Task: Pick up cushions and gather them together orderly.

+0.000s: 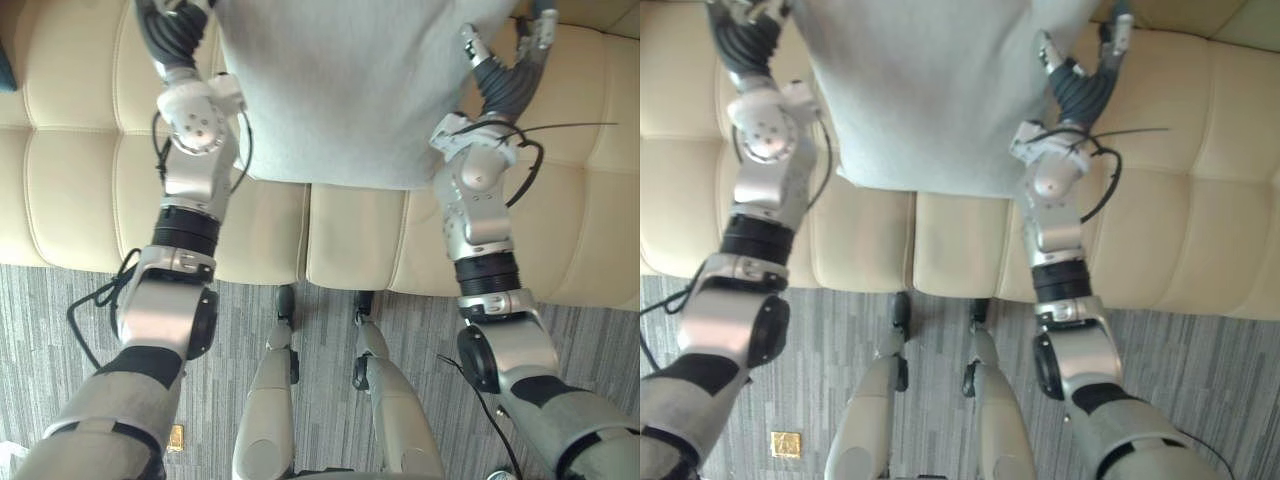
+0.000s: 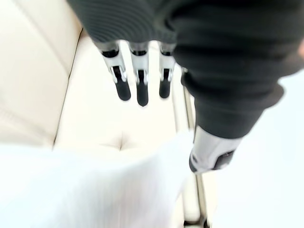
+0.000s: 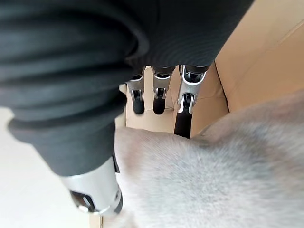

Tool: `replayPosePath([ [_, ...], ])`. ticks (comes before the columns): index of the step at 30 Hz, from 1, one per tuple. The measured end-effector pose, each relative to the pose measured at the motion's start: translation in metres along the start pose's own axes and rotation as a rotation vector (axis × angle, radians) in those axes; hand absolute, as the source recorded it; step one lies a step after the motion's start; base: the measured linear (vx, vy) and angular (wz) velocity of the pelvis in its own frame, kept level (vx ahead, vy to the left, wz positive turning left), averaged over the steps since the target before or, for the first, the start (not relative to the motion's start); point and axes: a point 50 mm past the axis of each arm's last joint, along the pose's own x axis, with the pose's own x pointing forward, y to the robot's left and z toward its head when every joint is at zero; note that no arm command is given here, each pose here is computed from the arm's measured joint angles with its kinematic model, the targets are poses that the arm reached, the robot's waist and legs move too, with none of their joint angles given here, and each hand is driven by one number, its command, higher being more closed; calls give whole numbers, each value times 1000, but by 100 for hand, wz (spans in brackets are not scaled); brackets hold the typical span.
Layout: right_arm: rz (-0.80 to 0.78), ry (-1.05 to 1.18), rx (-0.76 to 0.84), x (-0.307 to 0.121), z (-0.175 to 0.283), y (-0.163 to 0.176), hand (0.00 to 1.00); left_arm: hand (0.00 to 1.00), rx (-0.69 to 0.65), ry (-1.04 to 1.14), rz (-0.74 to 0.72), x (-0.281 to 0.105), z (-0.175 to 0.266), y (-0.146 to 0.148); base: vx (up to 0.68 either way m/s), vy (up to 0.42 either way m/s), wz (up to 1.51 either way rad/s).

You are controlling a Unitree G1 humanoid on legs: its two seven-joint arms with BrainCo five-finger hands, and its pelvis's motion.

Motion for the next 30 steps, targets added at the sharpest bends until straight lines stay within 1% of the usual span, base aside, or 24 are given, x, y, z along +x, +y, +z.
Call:
replayPosePath([
  [1, -3, -4, -1, 2, 1, -3, 0, 0, -6, -3, 11, 3, 2, 5, 28, -3, 4],
  [3, -10, -11, 3, 9, 4, -18, 0, 0, -35, -9, 71, 11, 7, 27, 38, 4, 2],
  [5, -20, 10, 4, 9, -1, -28, 0, 0, -45, -4, 101, 12, 4, 42, 46, 7, 0],
  [6, -26, 41, -9, 5, -9, -41, 0, 0, -60, 10, 130, 8, -2, 60, 44, 7, 1],
  [7, -29, 50, -13, 3, -12, -45, 0, 0, -61, 15, 138, 6, -5, 66, 62, 10, 1],
  [8, -48, 70, -20, -3, -18, -59, 0, 0, -60, 25, 164, -1, -13, 82, 37, 6, 1],
  [9, -55, 78, -26, -5, -21, -64, 0, 0, -59, 32, 173, -4, -16, 87, 52, 10, 3],
  [11, -86, 166, -82, -26, -44, -95, 0, 0, -25, 102, 206, -29, -41, 119, 36, 9, 3],
  [12, -88, 182, -96, -31, -48, -100, 0, 0, -15, 117, 212, -35, -46, 124, 34, 8, 0],
  [13, -83, 218, -130, -48, -56, -116, 0, 0, -2, 161, 225, -56, -59, 138, 36, 8, 1],
  [15, -57, 307, -190, -85, -70, -140, 0, 0, 31, 272, 227, -102, -86, 154, 37, 8, 10],
  [16, -54, 335, -203, -95, -74, -145, 0, 0, 41, 309, 226, -115, -93, 157, 35, 7, 22],
  [18, -55, 484, -255, -145, -92, -168, 0, 0, 57, 497, 215, -182, -122, 168, 24, 1, 14],
  [19, -52, 511, -264, -154, -95, -171, 0, 0, 65, 533, 209, -195, -126, 170, 3, -6, 4],
  [21, -76, 676, -317, -206, -106, -193, 0, 0, 118, 736, 145, -260, -142, 179, 16, -9, 11],
  [22, -83, 707, -334, -216, -107, -199, 0, 0, 129, 773, 126, -270, -145, 180, 49, -5, 12],
  [24, -124, 891, -399, -266, -115, -223, 0, 0, 182, 970, 71, -322, -156, 191, 66, 10, 12],
  [25, -132, 921, -405, -274, -116, -227, 0, 0, 188, 998, 72, -330, -158, 193, 82, 25, 14],
  [27, -134, 1093, -450, -319, -121, -240, 0, 0, 206, 1150, 52, -368, -164, 201, 78, 28, 16],
  [28, -137, 1118, -450, -325, -121, -241, 0, 0, 209, 1171, 48, -373, -165, 202, 59, 25, 16],
  [30, -137, 1270, -455, -361, -127, -243, 0, 0, 257, 1314, 21, -404, -170, 210, 52, 22, 8],
])
